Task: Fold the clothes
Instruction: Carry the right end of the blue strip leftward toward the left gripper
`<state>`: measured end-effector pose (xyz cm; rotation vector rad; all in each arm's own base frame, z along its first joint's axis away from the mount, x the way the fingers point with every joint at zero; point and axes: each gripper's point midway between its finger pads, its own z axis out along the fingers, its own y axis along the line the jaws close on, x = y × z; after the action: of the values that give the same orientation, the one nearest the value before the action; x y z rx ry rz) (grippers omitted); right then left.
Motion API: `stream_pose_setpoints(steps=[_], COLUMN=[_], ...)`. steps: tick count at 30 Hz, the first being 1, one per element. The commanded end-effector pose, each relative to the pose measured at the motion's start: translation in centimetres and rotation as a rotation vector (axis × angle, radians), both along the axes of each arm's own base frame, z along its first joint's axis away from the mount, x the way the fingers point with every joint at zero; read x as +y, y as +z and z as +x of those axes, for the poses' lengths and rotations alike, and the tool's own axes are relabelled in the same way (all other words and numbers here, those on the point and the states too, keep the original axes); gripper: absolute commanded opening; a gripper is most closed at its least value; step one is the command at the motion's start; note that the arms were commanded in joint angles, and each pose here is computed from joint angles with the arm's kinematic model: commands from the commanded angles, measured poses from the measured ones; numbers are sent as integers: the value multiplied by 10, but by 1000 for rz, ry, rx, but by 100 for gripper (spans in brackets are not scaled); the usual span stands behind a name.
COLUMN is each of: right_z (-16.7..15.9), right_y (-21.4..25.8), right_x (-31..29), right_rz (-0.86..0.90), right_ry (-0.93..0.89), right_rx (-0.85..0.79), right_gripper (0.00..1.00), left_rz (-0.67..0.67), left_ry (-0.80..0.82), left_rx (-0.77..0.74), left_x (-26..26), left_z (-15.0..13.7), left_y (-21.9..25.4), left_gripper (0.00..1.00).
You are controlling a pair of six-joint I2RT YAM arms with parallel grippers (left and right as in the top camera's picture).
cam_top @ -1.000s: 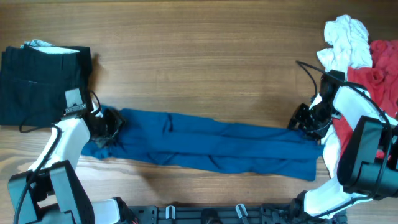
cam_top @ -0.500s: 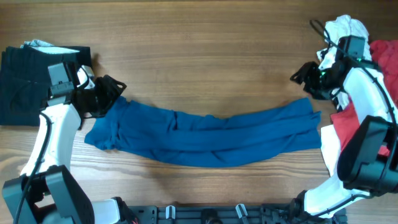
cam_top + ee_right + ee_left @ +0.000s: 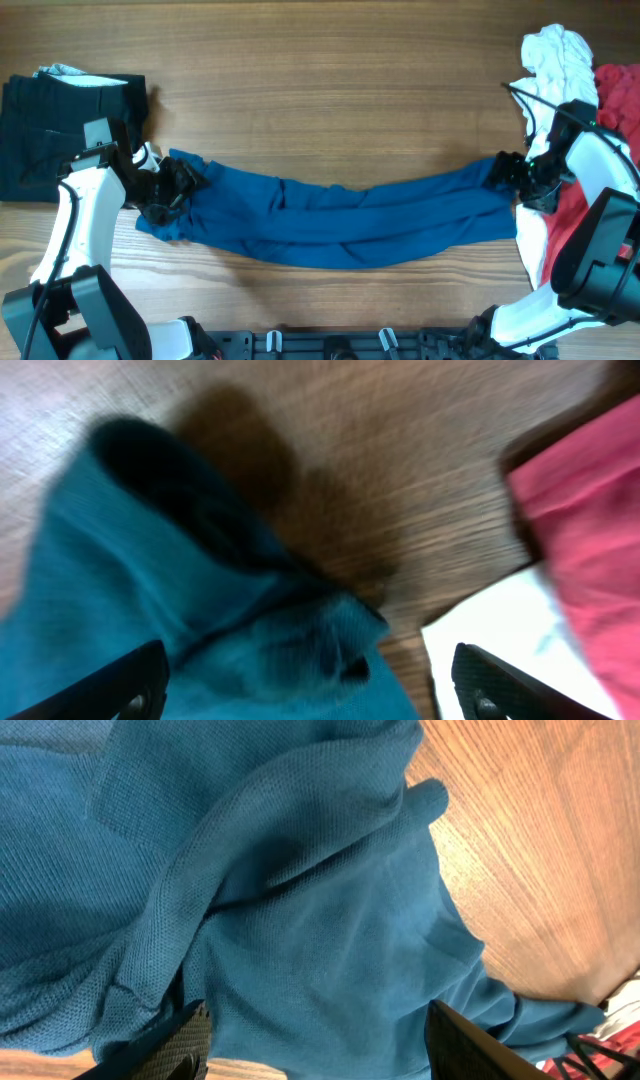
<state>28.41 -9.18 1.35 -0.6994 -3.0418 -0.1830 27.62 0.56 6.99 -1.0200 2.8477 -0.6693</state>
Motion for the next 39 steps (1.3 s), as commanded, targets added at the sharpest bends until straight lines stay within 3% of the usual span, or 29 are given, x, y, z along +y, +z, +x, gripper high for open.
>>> stream_pose_setpoints(steps=[1, 3, 4, 6, 7, 9, 12, 17, 23, 26, 30, 35, 39], right_z=[-7, -11, -16, -17, -15, -14, 0, 82, 120, 118, 97, 57, 37], right_y=[-10, -16, -19, -21, -21, -21, -15, 31, 52, 75, 92, 77, 69], right_x=[20, 31, 33, 33, 33, 32, 28, 16, 0, 11, 77, 178, 227], right_rz=[95, 147, 152, 152, 150, 147, 145, 191, 125, 105, 52, -6, 21], right_ry=[18, 37, 35, 34, 32, 30, -36, -196, -125, 1, 217, 465, 529], right_rx=[-28, -43, -32, -31, -36, -43, -71, -334, -501, -498, -424, -266, -223], right_gripper=[89, 82, 72, 42, 35, 4, 4, 4, 4, 4, 4, 4, 4], left_rz=[13, 14, 15, 18, 18, 18, 24, 79, 49, 30, 18, 17, 17], left_ry=[-22, -22, -25, -25, -25, -25, -32, -41, -45, -48, -48, -51, -51], left_rx=[-16, -16, -17, -16, -16, -16, -35, -223, -197, -135, -97, -82, -79], left_x=[3, 3, 3, 4, 4, 4, 5, 18, 13, 8, 6, 5, 5], left_z=[1, 1, 1, 1, 1, 1, 4, 52, 45, 31, 22, 19, 18], left_y=[2, 2, 1, 1, 1, 1, 4, 47, 49, 45, 43, 43, 43], left_gripper=[68, 68, 68, 68, 68, 68, 67, 66, 67, 69, 69, 69, 69])
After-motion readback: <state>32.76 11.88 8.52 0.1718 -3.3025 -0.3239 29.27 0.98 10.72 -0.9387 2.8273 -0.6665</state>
